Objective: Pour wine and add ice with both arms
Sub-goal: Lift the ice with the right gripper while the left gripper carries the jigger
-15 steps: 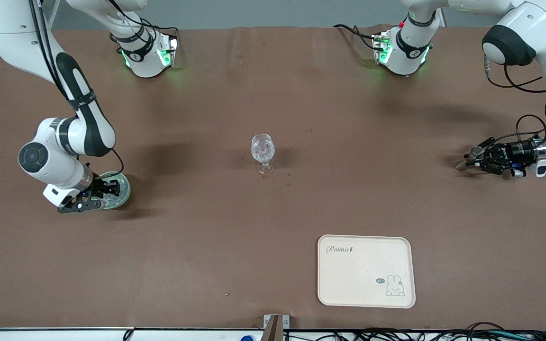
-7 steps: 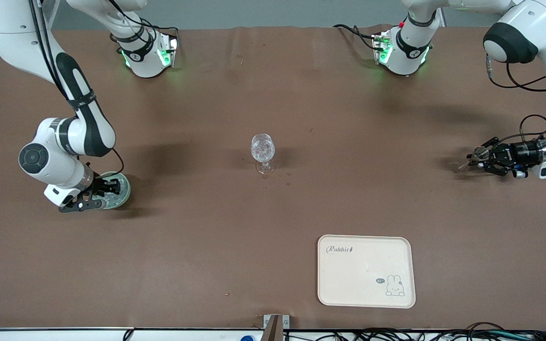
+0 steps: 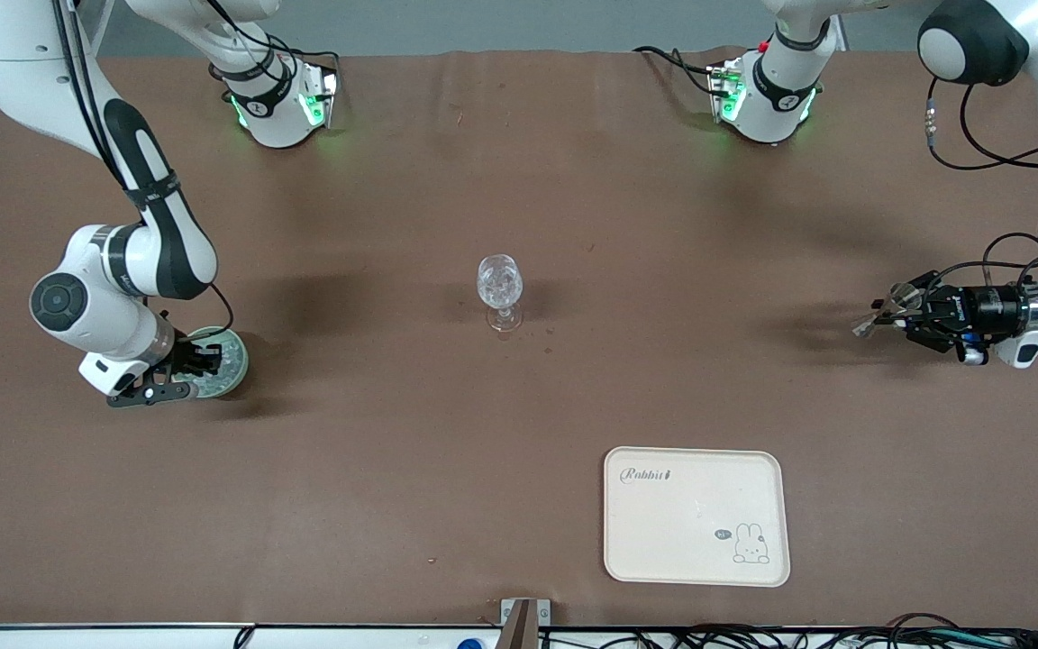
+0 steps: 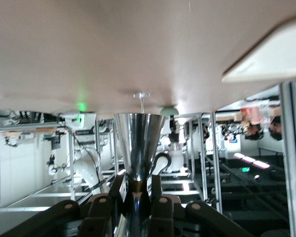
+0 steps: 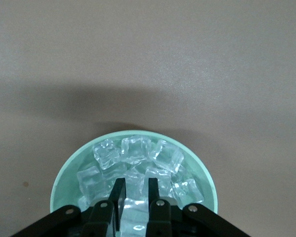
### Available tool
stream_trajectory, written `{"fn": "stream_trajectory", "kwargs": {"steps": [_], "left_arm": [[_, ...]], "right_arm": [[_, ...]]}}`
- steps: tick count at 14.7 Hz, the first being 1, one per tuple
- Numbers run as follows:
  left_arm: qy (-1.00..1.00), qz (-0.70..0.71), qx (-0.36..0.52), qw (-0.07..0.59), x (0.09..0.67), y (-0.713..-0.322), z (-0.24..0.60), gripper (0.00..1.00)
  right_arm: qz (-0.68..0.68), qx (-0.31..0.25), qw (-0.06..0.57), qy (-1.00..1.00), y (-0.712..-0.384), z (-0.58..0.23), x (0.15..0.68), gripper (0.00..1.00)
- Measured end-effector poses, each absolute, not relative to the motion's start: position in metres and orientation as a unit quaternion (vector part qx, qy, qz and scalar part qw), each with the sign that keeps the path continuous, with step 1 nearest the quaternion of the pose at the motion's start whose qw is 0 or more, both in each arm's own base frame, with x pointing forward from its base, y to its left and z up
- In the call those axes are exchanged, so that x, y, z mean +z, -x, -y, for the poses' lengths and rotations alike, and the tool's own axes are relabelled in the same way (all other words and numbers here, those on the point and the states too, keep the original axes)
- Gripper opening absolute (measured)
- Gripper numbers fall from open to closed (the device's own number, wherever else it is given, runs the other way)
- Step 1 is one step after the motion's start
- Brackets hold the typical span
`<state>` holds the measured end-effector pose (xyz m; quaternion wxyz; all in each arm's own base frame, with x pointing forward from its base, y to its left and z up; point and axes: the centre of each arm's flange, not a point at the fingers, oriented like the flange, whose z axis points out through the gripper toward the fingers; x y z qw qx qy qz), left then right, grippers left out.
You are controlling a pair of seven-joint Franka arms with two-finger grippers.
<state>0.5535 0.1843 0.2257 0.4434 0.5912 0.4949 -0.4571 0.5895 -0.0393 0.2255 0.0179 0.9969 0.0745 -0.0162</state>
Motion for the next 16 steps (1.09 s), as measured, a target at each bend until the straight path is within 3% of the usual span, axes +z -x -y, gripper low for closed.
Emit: {"fn": "stream_trajectory", "kwargs": {"steps": [4,7,11,16], "left_arm": [[-0.587,-0.507,-0.462,0.430,0.252,-0.569,-0.120,0.26],[-0.593,-0.527,-0.454,0.406,0.283,-0.584,-0.041,0.26],[-0.613,-0.541,-0.444,0.366,0.321,-0.591,0.077,0.26],[-0.662,-0.513,-0.441,0.324,0.335,-0.571,0.185,0.26]], "right_arm": [[-0.070,-0.035,0.014,-0.997,-0.594,0.039,0.233,0.23],[-0.045,-0.050,0.008,-0.998,-0.608,0.039,0.266,0.23],[-0.005,-0.032,0.007,-0.999,-0.625,0.039,0.369,0.23],[0.025,-0.010,0.005,-1.000,-0.619,0.038,0.506,0.23]]}}
